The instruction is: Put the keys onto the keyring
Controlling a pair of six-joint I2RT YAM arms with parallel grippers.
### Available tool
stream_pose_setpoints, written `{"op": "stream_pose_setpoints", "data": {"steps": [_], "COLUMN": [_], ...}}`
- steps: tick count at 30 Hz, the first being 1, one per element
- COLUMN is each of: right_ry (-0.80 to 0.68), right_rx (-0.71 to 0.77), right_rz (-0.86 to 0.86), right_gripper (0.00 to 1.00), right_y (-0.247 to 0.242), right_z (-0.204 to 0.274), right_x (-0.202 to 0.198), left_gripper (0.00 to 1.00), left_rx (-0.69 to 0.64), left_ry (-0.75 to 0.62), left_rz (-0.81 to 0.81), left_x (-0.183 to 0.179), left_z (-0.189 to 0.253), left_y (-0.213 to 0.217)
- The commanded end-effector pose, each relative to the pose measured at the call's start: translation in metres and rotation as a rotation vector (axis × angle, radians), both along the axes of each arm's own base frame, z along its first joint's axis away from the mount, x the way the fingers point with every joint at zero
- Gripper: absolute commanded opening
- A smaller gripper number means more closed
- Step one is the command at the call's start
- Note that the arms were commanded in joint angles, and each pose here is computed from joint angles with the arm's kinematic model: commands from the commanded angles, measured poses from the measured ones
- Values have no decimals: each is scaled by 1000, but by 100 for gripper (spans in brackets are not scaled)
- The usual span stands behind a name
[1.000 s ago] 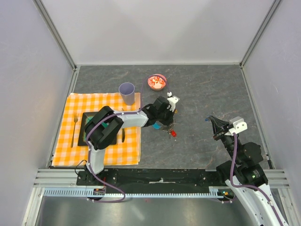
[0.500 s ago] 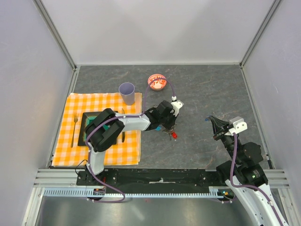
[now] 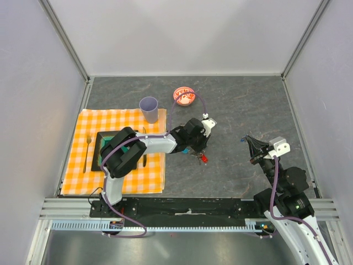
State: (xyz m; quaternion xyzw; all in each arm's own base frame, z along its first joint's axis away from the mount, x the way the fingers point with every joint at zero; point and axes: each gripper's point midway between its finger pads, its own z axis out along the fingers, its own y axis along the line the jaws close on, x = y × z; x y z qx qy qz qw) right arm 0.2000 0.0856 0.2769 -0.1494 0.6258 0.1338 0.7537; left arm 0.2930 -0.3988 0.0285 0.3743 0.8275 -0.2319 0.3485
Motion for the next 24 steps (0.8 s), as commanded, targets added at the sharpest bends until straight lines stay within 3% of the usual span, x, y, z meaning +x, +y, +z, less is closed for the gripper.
{"op": "stream_pose_setpoints", "data": {"steps": [1, 8, 18, 24], "right_ry": [-39, -42, -46, -49], "right_rx": [31, 31, 30, 31], "right_rz": [14, 11, 11, 21], "right_gripper": [0, 0, 0, 0], "right_y": [2, 1, 0, 1], "right_z": [11, 11, 12, 13], "right_x": [-2, -3, -4, -6], "left_gripper": [20, 2, 2, 2], "left_rx": [-11, -24, -131, -164], "left_ry": [-2, -19, -212, -215], "left_rz": [-49, -57, -96, -96], "left_x": [-1, -3, -7, -18], "left_z": [3, 15, 89, 96], "left_y": [-13, -11, 4, 15]}}
